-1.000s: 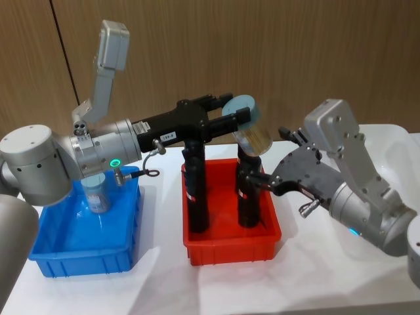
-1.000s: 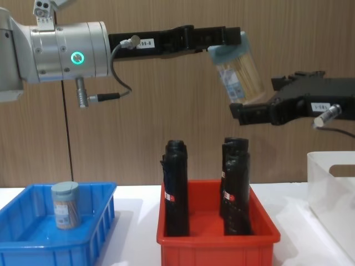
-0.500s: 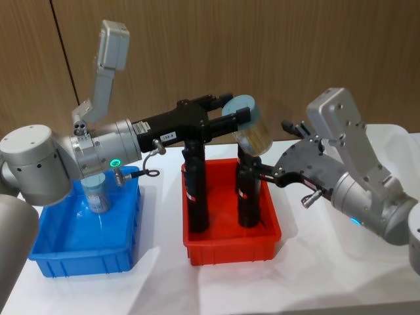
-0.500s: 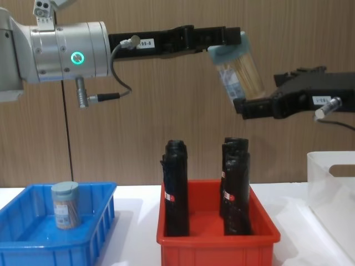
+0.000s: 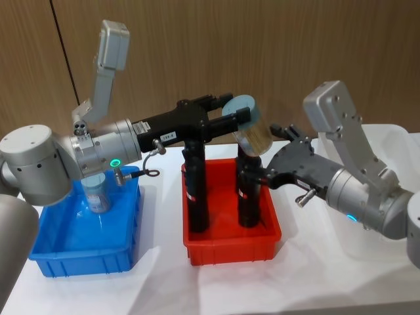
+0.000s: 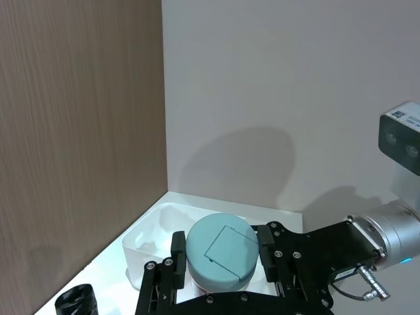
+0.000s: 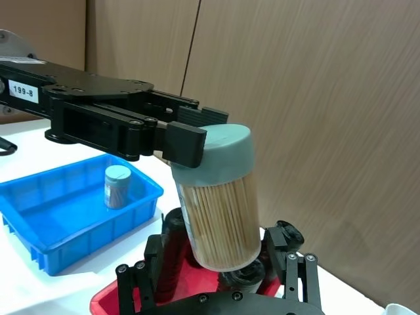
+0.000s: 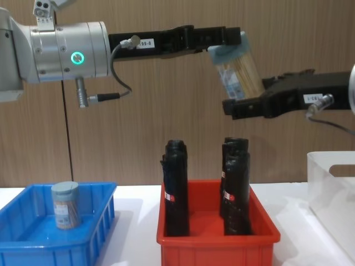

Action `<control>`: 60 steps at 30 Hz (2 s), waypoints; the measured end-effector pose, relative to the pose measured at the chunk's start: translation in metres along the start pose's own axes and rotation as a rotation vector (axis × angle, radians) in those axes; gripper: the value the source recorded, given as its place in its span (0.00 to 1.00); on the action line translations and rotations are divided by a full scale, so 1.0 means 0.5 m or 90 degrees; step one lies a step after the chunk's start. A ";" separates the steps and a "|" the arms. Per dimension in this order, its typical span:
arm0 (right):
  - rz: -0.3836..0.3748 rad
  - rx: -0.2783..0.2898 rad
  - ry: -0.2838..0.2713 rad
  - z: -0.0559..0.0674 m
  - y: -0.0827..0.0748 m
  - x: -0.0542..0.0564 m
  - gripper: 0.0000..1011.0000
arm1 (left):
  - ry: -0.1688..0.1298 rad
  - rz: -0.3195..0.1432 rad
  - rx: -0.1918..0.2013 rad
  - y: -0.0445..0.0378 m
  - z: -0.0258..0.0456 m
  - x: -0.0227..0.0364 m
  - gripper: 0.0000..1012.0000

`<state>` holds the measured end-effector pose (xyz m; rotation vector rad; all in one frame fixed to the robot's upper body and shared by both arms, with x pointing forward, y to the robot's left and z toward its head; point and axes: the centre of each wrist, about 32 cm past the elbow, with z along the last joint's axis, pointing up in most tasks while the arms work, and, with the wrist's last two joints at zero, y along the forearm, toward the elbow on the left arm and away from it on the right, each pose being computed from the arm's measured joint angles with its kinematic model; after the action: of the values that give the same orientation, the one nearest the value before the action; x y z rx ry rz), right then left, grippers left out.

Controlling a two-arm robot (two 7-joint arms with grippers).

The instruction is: Pick the cotton swabs from the blue box and place them into the white box.

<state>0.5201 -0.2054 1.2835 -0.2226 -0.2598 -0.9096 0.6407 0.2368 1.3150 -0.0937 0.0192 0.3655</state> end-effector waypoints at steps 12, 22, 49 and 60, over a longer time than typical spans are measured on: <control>0.016 0.001 0.010 0.008 0.004 0.001 0.99 | 0.000 0.000 0.000 0.000 0.000 0.000 0.65; 0.018 0.006 0.011 0.018 0.006 0.003 0.99 | 0.000 0.000 0.000 0.000 0.000 0.000 0.65; 0.014 0.009 0.009 0.025 0.021 0.009 0.93 | 0.000 0.000 0.000 0.000 0.000 0.000 0.65; 0.009 0.010 0.008 0.023 0.028 0.010 0.65 | 0.000 0.000 0.000 0.000 0.000 0.000 0.65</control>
<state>0.5326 -0.1975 1.2946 -0.2046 -0.2536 -0.8941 0.6407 0.2368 1.3150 -0.0937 0.0192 0.3658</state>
